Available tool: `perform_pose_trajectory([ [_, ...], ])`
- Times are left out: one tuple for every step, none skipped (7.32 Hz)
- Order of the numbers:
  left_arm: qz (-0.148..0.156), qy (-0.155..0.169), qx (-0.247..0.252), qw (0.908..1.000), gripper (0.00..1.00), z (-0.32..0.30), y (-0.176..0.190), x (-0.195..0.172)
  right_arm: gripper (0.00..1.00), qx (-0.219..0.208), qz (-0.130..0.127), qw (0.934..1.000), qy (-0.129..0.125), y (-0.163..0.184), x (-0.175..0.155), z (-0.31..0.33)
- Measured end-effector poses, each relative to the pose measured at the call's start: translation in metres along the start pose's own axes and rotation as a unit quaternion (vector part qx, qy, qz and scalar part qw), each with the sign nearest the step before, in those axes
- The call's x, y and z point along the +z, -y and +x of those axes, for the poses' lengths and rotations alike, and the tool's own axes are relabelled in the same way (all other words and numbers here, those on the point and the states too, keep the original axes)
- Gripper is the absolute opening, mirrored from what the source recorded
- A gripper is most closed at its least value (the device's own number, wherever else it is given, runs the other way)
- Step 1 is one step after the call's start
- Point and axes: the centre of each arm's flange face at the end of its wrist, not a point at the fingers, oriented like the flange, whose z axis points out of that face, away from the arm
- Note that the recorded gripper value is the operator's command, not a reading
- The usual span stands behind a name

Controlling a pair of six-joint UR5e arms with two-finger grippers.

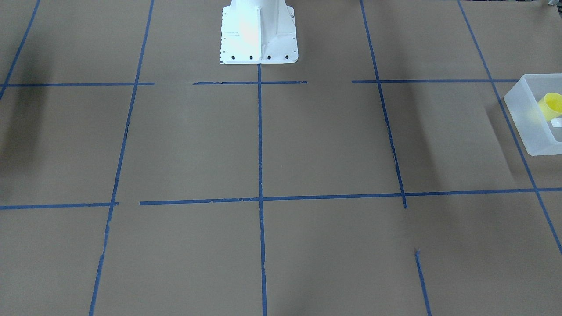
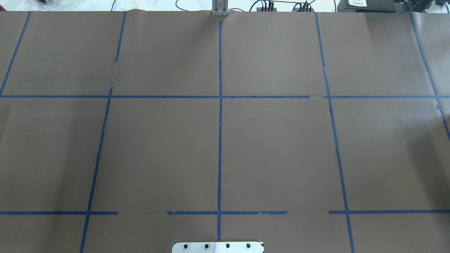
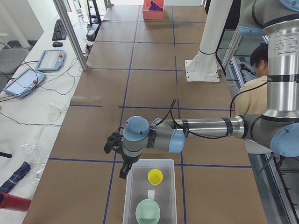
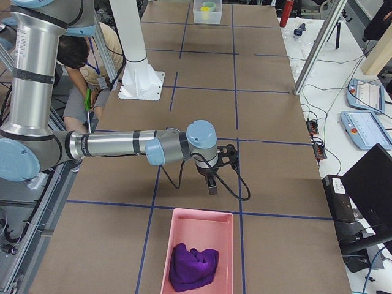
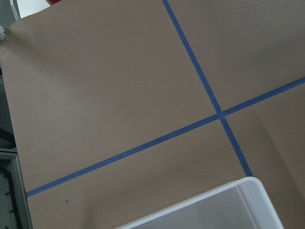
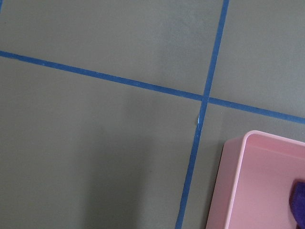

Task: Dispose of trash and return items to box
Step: 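Release the bowl and withdraw the left gripper from the box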

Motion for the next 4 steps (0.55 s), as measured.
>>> perform_pose_trajectory([
  [-0.013,-0.012,-0.010,0.9998,1.00,0.011,-0.006,-0.004,1.00,0.013,-0.014,0.9998,-0.001,0.001,0.003,0.000],
  [-0.016,-0.017,-0.008,0.9997,1.00,0.021,-0.009,-0.008,1.00,0.021,-0.021,0.9996,0.000,0.001,0.004,0.000],
  [-0.016,-0.019,-0.004,0.9997,1.00,0.028,-0.009,-0.011,1.00,0.024,-0.022,0.9995,0.003,0.001,0.004,-0.001],
  [-0.013,-0.019,0.001,0.9997,1.00,0.033,-0.006,-0.014,1.00,0.020,-0.020,0.9996,0.005,0.001,0.002,-0.003],
])
